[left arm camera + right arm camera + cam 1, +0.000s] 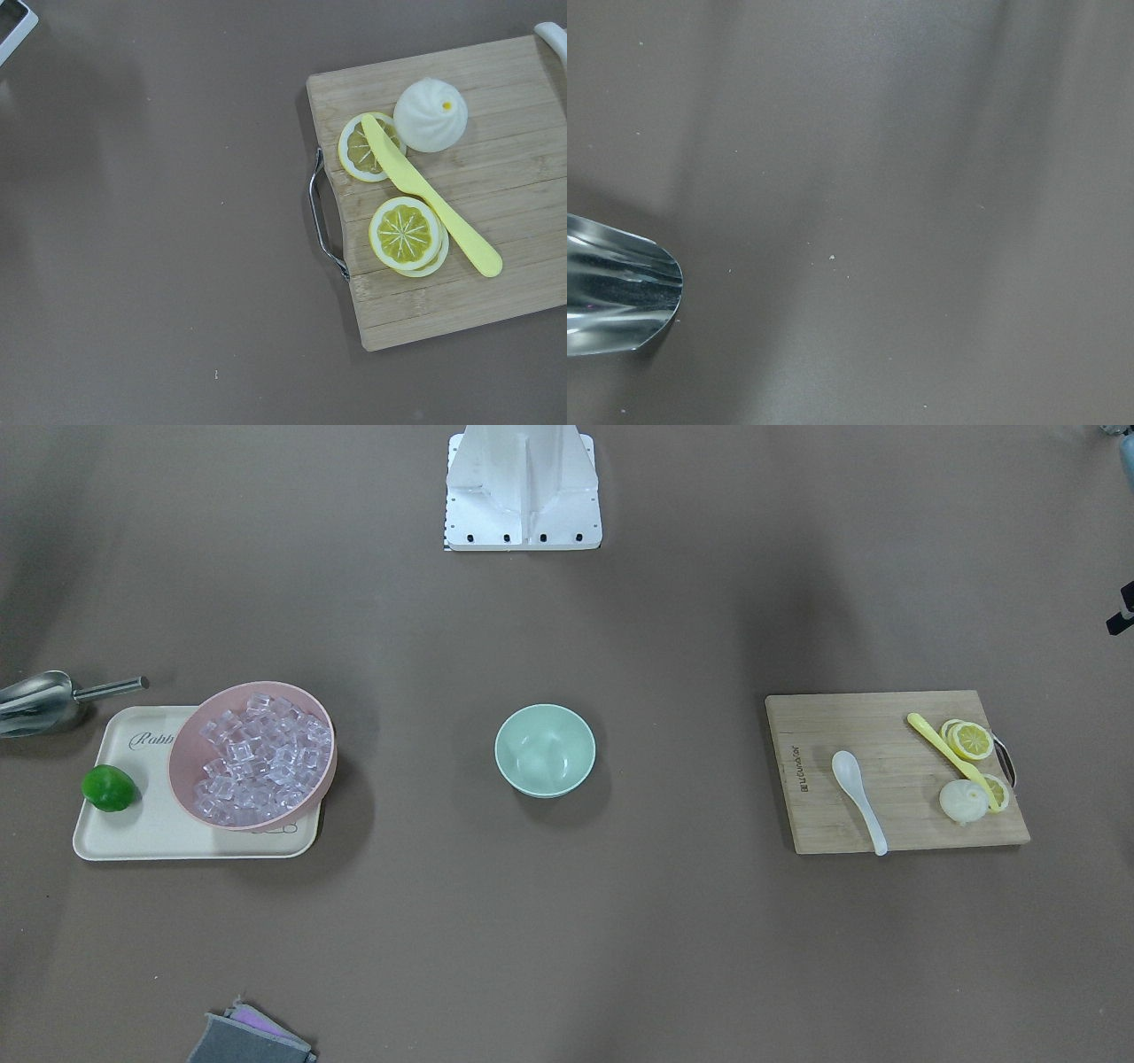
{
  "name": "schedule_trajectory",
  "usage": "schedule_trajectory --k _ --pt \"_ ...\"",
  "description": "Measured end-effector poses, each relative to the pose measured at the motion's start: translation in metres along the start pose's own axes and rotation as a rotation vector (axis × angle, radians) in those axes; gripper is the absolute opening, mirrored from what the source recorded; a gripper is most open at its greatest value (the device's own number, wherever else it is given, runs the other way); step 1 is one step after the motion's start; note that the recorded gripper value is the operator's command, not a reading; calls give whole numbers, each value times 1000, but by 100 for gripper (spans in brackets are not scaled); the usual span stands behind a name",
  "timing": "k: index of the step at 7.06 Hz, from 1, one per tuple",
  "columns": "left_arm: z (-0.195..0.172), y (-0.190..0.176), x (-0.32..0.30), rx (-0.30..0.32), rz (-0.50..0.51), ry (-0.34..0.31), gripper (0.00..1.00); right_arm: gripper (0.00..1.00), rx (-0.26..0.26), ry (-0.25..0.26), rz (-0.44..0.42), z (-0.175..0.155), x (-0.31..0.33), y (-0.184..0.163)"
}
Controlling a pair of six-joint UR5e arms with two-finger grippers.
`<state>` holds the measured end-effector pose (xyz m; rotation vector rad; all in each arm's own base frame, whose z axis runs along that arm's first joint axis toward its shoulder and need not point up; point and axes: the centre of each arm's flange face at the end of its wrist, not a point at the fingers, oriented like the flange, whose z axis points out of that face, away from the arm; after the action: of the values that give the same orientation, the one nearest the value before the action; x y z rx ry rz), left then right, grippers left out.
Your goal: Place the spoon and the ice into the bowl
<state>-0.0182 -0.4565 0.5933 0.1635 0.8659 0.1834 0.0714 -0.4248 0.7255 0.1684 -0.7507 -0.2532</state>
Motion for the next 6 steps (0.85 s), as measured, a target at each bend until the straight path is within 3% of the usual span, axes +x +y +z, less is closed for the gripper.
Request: schedule_trajectory --k 6 --pt "7 8 -6 44 38 3 98 100 30 -126 -3 1 -12 0"
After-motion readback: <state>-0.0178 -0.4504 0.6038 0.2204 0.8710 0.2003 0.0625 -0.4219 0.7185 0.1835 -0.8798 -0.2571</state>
